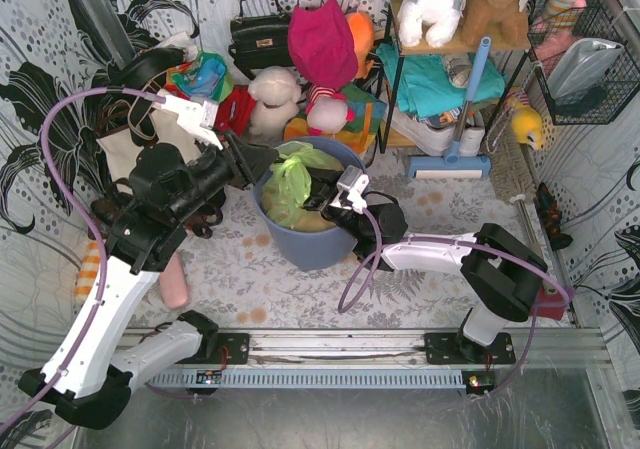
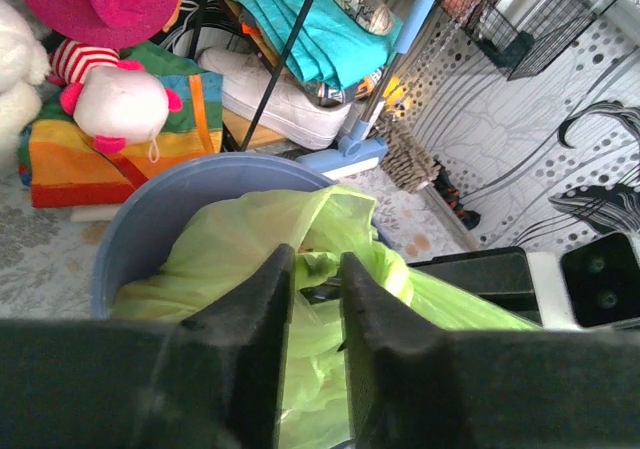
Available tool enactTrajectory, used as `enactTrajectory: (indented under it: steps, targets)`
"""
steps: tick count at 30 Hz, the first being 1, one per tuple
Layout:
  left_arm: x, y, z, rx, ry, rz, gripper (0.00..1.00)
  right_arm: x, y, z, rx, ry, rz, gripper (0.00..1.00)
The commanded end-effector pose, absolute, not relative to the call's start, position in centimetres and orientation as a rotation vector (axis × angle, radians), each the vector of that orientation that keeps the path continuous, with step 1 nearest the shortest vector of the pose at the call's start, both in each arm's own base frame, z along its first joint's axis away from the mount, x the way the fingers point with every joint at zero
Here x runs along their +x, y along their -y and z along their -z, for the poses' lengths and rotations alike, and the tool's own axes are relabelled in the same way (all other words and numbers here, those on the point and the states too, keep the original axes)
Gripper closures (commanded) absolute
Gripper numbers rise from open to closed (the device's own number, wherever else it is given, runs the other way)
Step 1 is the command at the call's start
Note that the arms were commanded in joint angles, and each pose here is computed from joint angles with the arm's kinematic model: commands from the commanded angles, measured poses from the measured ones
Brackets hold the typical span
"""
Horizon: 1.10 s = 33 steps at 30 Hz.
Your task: Tie the trash bag
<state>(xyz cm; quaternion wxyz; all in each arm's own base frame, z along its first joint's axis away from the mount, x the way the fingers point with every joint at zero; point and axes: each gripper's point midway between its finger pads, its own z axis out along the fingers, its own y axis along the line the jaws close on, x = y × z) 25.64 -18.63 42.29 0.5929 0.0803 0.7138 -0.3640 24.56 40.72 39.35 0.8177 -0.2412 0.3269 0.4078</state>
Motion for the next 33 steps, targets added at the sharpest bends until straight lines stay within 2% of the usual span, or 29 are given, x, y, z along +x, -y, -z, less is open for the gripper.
enactTrajectory:
  steps: [1, 3, 5, 10, 24, 28, 33]
  targets:
    - [25.2, 18.3, -43.6, 0.166, -1.589, 0.862, 0.53, 22.5, -38.5, -44.3, -0.44, -0.529, -0.899, 1.0]
    - [25.2, 18.0, -43.2, 0.146, -1.594, 0.853, 0.44, 22.4, -38.5, -44.6, -0.439, -0.52, -0.899, 1.0]
    - [25.2, 17.6, -42.6, 0.118, -1.602, 0.84, 0.41, 22.2, -38.4, -44.8, -0.44, -0.513, -0.9, 1.0]
    - [25.0, 17.1, -40.9, 0.08, -1.629, 0.833, 0.39, 22.1, -38.2, -45.4, -0.438, -0.499, -0.9, 1.0]
    - [22.5, 22.1, -37.3, 0.31, -1.697, 1.124, 0.38, 22.4, -38.7, -45.4, -0.438, -0.497, -0.892, 1.0]
    - [22.4, 20.5, -37.8, 0.271, -1.698, 1.031, 0.37, 22.4, -38.7, -45.2, -0.44, -0.5, -0.892, 1.0]
    - [22.8, 16.4, -41.8, 0.13, -1.611, 0.839, 0.35, 22.3, -38.7, -45.1, -0.443, -0.503, -0.897, 1.0]
